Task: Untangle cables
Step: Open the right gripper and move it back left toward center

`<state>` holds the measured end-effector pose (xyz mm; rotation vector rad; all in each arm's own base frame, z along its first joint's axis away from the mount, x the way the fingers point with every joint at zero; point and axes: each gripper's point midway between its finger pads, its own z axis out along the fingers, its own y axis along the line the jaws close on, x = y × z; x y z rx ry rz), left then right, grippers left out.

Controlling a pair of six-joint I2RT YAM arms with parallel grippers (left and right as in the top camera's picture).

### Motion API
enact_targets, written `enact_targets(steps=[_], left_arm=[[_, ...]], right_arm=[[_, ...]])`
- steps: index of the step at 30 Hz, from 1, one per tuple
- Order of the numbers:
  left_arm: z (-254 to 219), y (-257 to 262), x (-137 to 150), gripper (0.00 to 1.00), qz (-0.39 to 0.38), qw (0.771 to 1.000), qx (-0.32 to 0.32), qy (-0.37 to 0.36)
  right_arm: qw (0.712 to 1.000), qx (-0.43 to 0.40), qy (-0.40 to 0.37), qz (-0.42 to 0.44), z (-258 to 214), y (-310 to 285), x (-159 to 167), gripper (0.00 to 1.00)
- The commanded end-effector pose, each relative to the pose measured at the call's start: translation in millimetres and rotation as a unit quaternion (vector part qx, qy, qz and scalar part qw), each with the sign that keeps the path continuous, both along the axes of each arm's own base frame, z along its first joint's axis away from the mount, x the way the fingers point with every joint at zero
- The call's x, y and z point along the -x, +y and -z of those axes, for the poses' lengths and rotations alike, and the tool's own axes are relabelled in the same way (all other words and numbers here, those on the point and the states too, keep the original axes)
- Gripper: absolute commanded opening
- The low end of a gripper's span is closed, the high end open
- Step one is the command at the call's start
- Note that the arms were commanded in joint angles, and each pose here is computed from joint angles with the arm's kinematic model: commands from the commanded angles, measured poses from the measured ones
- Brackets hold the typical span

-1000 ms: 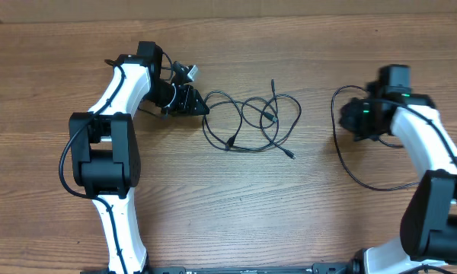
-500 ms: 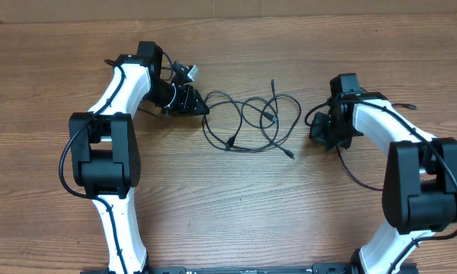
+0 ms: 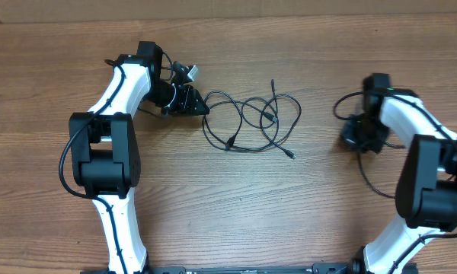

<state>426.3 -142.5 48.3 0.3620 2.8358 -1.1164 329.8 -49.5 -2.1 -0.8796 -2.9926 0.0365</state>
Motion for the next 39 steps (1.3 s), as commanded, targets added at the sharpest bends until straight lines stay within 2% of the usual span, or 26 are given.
enact_targets(steps=[1, 14, 18, 23, 29, 35, 38, 39], left_arm=[[3.3, -3.6, 2.9, 0.37, 0.001, 1.000, 0.000, 0.008], [3.3, -3.5, 3.0, 0.37, 0.001, 1.000, 0.000, 0.008], [3.3, -3.6, 2.9, 0.37, 0.001, 1.000, 0.000, 0.008], [3.3, -3.6, 2.8, 0.37, 0.001, 1.000, 0.000, 0.008], [3.3, -3.6, 2.8, 0.37, 0.001, 1.000, 0.000, 0.007], [3.3, -3.6, 2.9, 0.38, 0.001, 1.000, 0.000, 0.008], [3.3, -3.5, 3.0, 0.38, 0.001, 1.000, 0.000, 0.008], [3.3, -3.5, 3.0, 0.37, 0.001, 1.000, 0.000, 0.008]], right_arm=[[0.996, 0.050, 0.065, 0.039, 32.1, -41.9, 32.8, 0.08], [0.992, 0.067, -0.015, 0.108, 34.1, -93.1, 7.7, 0.09], [0.994, 0.022, -0.031, 0.106, 35.6, -77.9, -0.3, 0.14], [0.991, -0.072, -0.048, 0.099, 34.2, -41.8, -10.2, 0.20], [0.983, -0.156, -0.053, 0.078, 28.1, 1.2, -16.8, 0.41], [0.986, -0.161, -0.044, 0.028, 27.9, 37.5, -19.5, 0.58], [0.986, -0.162, -0.041, 0.004, 27.9, 54.7, -19.9, 0.69], [0.986, -0.162, -0.040, -0.004, 27.9, 60.1, -19.9, 0.77]])
